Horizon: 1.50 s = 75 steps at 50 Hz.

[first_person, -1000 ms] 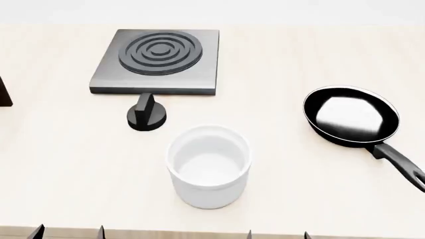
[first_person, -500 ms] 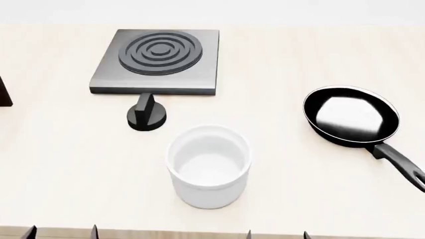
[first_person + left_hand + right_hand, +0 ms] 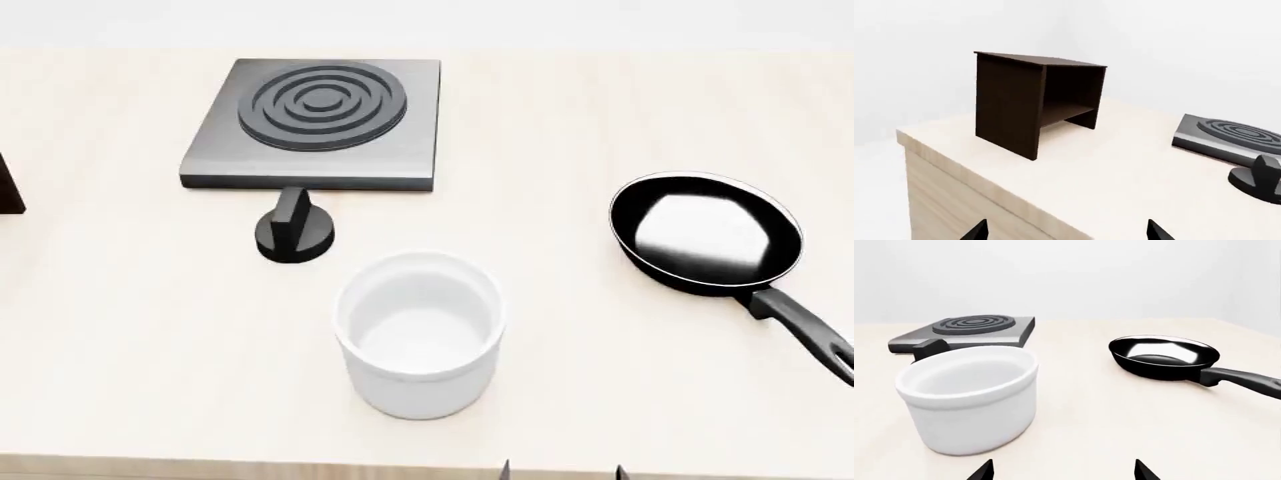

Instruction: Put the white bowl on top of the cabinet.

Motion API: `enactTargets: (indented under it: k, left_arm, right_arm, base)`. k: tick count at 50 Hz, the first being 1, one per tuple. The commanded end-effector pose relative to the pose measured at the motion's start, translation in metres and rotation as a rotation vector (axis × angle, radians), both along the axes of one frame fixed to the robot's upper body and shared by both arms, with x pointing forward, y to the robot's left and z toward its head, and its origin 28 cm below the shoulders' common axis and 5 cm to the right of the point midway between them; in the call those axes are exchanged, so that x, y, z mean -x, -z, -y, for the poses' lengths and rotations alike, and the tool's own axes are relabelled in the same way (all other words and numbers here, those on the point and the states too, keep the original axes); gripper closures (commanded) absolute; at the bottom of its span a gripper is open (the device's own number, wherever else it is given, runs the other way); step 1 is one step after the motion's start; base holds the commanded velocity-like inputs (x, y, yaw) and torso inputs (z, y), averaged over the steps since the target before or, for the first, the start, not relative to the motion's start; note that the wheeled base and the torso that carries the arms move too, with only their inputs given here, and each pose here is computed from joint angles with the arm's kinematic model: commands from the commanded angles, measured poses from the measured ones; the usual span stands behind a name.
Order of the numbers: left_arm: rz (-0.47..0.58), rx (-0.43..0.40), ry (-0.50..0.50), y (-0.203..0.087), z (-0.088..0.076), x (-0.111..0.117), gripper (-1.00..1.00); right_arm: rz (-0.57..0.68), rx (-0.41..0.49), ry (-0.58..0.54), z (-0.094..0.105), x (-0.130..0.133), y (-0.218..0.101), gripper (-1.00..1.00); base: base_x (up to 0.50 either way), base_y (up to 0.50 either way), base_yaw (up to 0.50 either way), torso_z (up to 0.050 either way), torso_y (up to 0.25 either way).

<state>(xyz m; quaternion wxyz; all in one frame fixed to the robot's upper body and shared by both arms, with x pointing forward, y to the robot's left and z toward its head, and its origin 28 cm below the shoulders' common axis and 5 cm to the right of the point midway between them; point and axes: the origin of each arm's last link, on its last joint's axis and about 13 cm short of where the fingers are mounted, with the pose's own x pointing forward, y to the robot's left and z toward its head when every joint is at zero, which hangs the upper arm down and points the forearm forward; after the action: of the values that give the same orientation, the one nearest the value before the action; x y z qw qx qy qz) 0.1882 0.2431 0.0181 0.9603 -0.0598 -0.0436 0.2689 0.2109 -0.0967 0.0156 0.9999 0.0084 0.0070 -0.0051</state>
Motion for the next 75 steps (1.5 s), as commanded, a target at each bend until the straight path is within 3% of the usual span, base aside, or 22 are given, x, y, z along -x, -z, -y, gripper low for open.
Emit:
enactTargets:
  k: [1, 8, 18, 22, 25, 36, 56, 57, 58, 60, 65, 75]
  left_arm:
    - [0.022, 0.007, -0.169, 0.001, -0.019, 0.011, -1.0]
    - [0.049, -0.076, -0.334, -0.007, -0.032, 0.028, -1.0]
    - [0.095, -0.038, -0.625, -0.01, -0.048, 0.054, -1.0]
    - [0.037, 0.014, -0.906, -0.005, -0.055, 0.069, -1.0]
    - [0.017, -0.013, -0.997, -0.004, -0.055, 0.075, -1.0]
    - [0.033, 0.002, -0.971, -0.005, -0.054, 0.073, -1.0]
    - [0.018, 0.02, -0.958, -0.003, -0.054, 0.07, -1.0]
    - [0.019, 0.022, -0.96, -0.003, -0.055, 0.071, -1.0]
    - [0.018, 0.023, -0.962, -0.003, -0.055, 0.071, -1.0]
    - [0.018, 0.025, -0.962, -0.003, -0.055, 0.071, -1.0]
    - [0.015, 0.031, -0.962, -0.002, -0.055, 0.071, -1.0]
    - [0.016, 0.037, -0.963, -0.001, -0.056, 0.072, -1.0]
  right_arm:
    - [0.017, -0.001, 0.007, 0.0, 0.0, -0.001, -1.0]
    - [0.053, -0.025, 0.023, 0.001, 0.001, -0.005, -1.0]
    - [0.06, -0.003, 0.06, 0.002, 0.0, -0.003, -1.0]
    - [0.064, -0.003, 0.055, 0.002, 0.001, -0.003, -1.0]
    - [0.067, 0.007, 0.056, 0.002, 0.001, -0.002, -1.0]
    - [0.078, 0.022, 0.053, 0.002, 0.002, -0.003, -1.0]
    - [0.083, 0.038, 0.054, 0.0, 0.003, -0.004, -1.0]
    - [0.056, -0.044, 0.079, -0.001, 0.002, -0.008, -1.0]
    - [0.078, -0.053, 0.077, -0.003, 0.002, -0.014, -1.0]
    - [0.143, 0.002, 0.073, -0.007, 0.003, -0.03, -1.0]
    - [0.259, -0.038, 0.062, -0.015, 0.014, -0.072, -1.0]
    - [0.337, -0.04, 0.052, -0.017, 0.027, -0.098, -1.0]
  base:
    - [0.0, 0.0, 0.0, 0.0, 0.0]
    - [0.0, 0.0, 0.0, 0.0, 0.0]
    - [0.0, 0.0, 0.0, 0.0, 0.0]
    - [0.0, 0.0, 0.0, 0.0, 0.0]
    - [0.0, 0.0, 0.0, 0.0, 0.0]
    - [0.03, 0.08, 0.0, 0.0, 0.0]
    - [0.24, 0.48, 0.0, 0.0, 0.0]
    - [0.19, 0.14, 0.0, 0.0, 0.0]
    - [0.02, 0.04, 0.0, 0.0, 0.0]
    - [0.0, 0.0, 0.0, 0.0, 0.0]
    - [0.0, 0.0, 0.0, 0.0, 0.0]
    - [0.0, 0.0, 0.0, 0.0, 0.0]
